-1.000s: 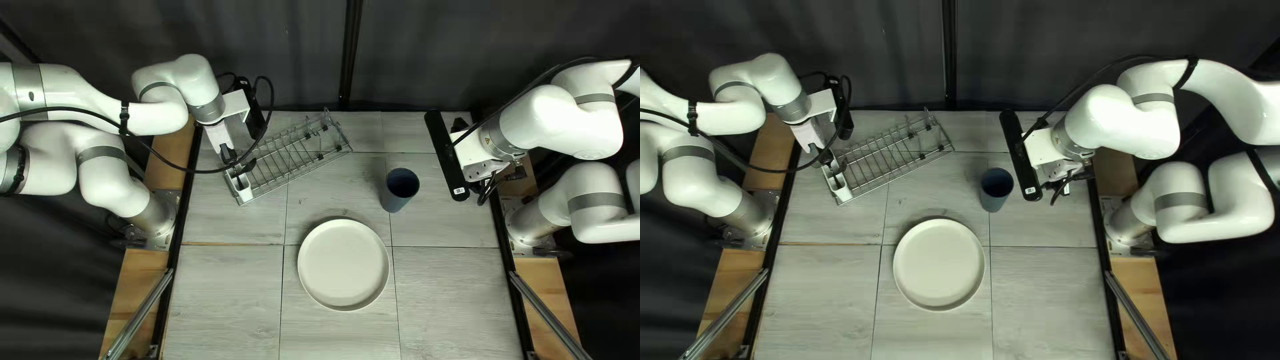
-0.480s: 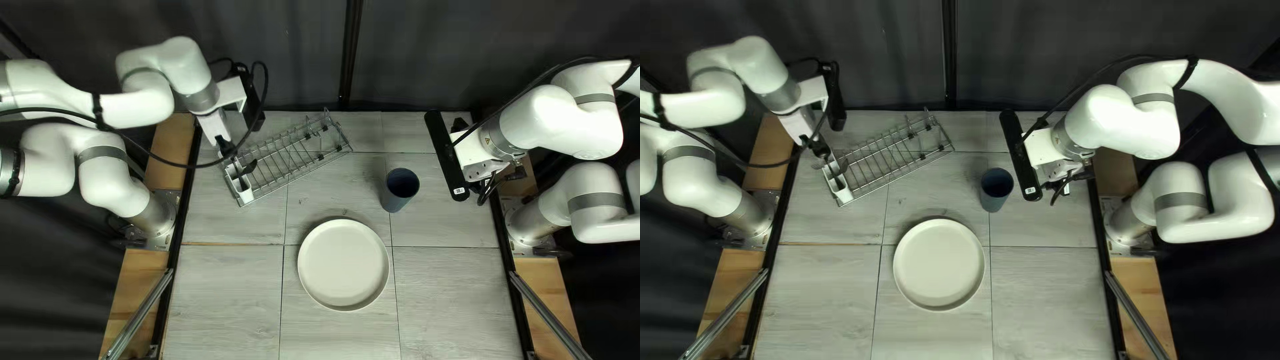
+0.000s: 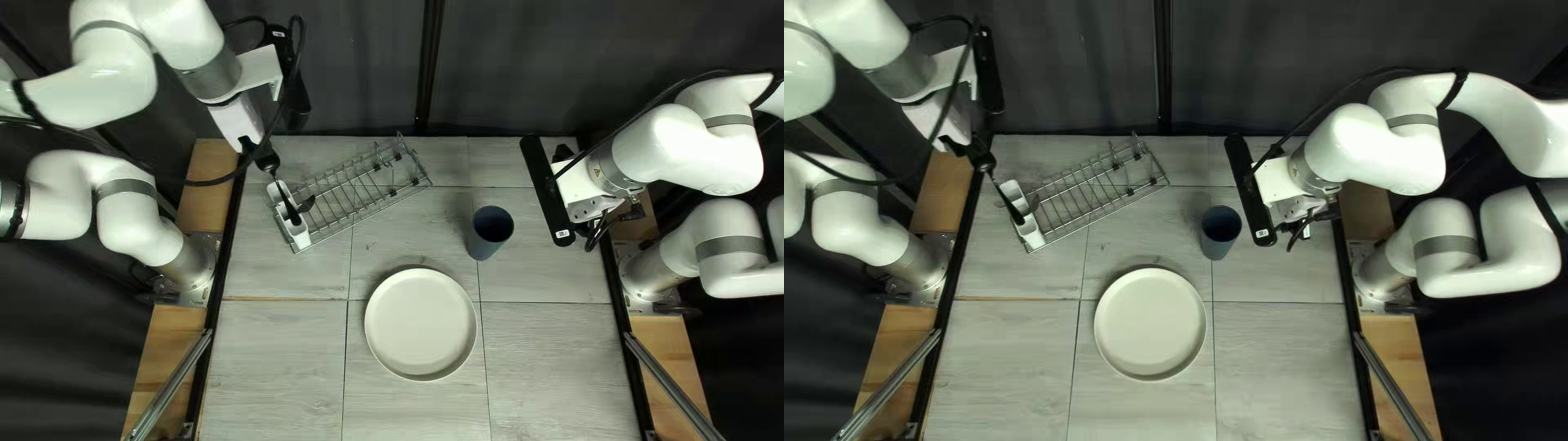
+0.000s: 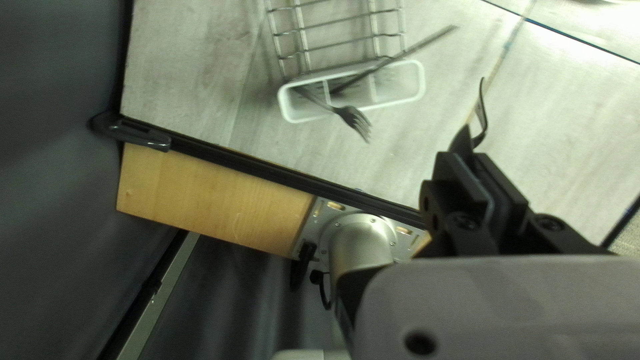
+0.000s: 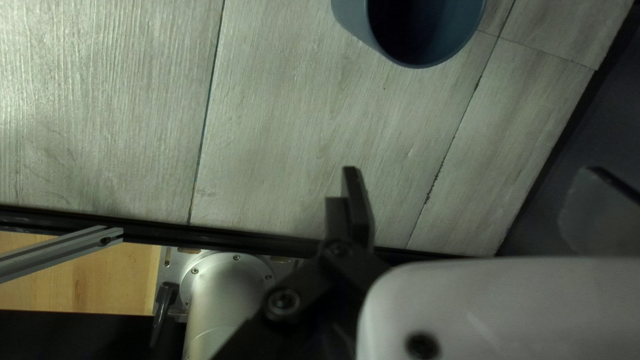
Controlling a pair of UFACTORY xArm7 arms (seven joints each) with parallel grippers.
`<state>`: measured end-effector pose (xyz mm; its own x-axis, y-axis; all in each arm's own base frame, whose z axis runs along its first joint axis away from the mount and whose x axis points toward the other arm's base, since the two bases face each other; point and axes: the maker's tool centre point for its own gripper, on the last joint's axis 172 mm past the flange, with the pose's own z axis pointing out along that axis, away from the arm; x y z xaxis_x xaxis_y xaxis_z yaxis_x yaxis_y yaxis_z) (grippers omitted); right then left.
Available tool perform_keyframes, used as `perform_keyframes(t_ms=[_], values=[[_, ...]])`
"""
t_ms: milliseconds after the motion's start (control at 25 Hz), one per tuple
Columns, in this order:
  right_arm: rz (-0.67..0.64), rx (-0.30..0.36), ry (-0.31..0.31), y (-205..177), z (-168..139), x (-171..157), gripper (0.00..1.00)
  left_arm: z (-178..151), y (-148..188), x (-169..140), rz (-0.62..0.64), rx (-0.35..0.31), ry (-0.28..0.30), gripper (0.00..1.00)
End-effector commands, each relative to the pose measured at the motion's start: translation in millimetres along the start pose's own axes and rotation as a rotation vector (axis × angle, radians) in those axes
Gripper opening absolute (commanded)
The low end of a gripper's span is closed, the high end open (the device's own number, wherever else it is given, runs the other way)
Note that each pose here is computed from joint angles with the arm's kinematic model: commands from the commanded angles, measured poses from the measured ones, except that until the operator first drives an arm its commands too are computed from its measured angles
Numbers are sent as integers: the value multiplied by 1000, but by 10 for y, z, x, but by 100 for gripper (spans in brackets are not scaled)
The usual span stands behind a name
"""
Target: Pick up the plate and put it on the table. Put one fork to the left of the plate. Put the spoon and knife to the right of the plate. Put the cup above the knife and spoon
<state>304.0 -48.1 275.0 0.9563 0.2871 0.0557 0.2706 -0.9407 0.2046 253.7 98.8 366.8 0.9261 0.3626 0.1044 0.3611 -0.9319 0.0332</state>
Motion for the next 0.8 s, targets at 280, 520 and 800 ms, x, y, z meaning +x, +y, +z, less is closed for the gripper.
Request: perform_keyframes(t_ms=[280,520,800], values=[[0,0,0,0,0,0,100,169,989,95,-161,-213,-10,0],[0,0,0,0,0,0,100,335,1006,180,-198,-261,-13,0],[0,0,0,0,0,0,100,813,1629,475,-413,-358,14,0]])
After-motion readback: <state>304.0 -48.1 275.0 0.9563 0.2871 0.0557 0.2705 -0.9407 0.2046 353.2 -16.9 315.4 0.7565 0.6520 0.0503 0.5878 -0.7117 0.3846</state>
